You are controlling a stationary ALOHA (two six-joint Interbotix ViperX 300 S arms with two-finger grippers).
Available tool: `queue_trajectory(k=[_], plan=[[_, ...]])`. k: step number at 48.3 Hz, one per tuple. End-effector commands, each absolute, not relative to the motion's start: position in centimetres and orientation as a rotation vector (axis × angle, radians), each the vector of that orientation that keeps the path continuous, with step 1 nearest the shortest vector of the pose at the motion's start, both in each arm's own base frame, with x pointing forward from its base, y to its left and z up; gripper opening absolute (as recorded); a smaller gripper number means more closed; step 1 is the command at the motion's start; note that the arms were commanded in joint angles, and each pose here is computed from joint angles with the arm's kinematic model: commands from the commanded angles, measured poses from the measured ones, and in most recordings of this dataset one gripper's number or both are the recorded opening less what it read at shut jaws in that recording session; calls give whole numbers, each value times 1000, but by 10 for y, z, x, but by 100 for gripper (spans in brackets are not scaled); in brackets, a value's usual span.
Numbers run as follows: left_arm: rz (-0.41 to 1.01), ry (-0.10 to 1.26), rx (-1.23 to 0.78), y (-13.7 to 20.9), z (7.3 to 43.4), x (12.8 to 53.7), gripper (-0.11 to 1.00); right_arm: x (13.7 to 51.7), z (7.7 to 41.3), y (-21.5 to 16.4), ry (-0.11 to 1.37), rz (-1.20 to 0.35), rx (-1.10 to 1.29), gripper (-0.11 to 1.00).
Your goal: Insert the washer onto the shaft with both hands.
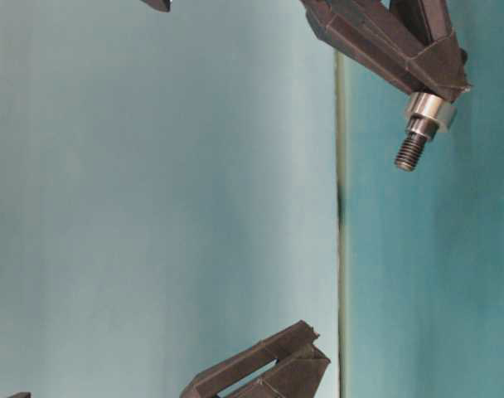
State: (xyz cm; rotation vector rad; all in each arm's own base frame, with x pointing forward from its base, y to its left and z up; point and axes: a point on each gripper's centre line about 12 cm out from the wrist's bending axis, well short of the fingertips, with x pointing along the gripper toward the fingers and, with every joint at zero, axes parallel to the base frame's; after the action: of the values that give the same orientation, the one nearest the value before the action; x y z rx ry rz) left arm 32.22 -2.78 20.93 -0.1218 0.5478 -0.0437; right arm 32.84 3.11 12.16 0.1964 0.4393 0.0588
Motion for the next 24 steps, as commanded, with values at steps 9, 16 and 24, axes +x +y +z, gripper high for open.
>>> queue_trajectory(k=[9,16,24], plan=[[-48,523,-120,-28,217,324,81,333,128,32,414,63,204,0],[-47,526,-121,-28,215,323,81,333,129,32,412,63,204,0],[-47,528,-121,-28,215,323,81,333,128,32,414,63,204,0]])
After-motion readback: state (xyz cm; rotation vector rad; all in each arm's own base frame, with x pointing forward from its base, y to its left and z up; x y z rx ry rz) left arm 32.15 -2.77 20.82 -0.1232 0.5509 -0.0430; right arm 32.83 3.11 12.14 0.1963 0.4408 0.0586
